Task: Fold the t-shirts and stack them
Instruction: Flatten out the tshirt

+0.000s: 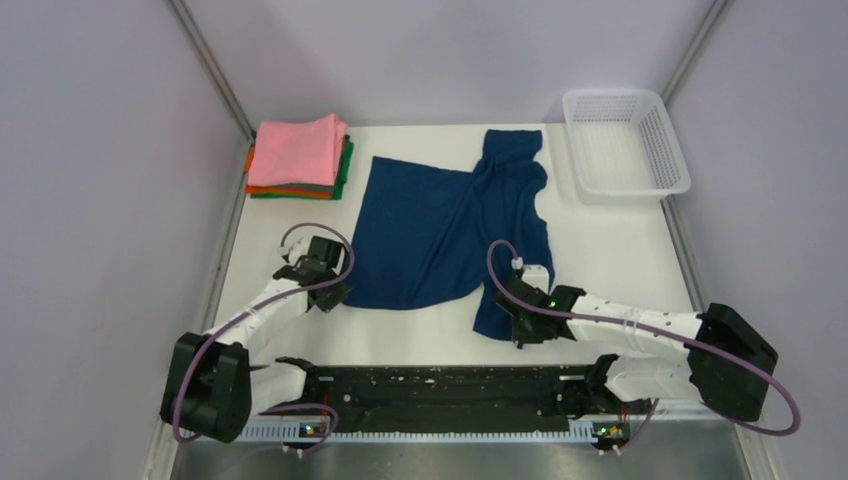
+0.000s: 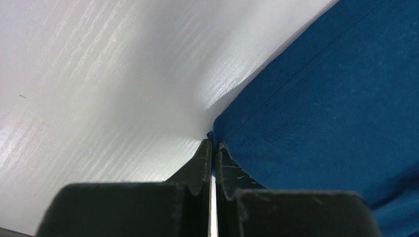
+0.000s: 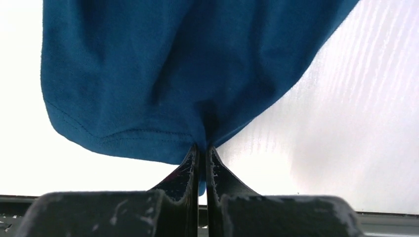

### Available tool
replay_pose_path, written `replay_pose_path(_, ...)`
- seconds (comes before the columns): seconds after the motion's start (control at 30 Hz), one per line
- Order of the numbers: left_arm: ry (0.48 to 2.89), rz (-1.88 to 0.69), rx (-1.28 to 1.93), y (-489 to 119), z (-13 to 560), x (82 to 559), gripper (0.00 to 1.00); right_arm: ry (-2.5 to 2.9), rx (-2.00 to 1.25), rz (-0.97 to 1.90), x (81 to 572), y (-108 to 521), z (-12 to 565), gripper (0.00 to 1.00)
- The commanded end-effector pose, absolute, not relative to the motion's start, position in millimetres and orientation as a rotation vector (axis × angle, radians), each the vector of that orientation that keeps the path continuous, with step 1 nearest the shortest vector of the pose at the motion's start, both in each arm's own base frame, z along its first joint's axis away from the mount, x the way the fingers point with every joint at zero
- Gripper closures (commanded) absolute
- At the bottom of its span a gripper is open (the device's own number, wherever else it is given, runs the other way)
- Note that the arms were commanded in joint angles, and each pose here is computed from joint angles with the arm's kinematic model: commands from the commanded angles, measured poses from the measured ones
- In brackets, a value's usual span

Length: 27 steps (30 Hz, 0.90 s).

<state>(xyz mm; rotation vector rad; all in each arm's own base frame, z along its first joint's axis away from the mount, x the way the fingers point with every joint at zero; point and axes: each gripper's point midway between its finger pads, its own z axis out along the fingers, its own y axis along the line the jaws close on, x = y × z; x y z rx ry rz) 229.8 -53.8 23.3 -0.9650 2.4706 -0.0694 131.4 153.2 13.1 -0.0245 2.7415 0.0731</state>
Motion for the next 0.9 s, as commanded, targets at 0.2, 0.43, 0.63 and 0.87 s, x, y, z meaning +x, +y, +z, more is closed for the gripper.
replay_pose_path(0.2,2.406,-0.133,-0.879,-58.8,70.4,250.9,1.00,2.474,0.034,0.138,190.3,147.6,72.0,1.00)
replay_pose_path(0.43,2.156,-0.279,-0.829,-66.1,186.9,298.9,1.00,1.979,0.168,0.289,278.6,130.7,250.7,1.00)
replay_pose_path(0.63,1.828,-0.458,-0.717,-65.2,324.8,305.6,1.00,1.674,0.182,0.338,285.6,112.9,393.5,1.00)
replay_pose_path(0.87,1.464,-0.555,-0.599,-39.4,479.5,240.5,1.00,1.419,0.119,0.437,241.2,91.7,524.7,1.00)
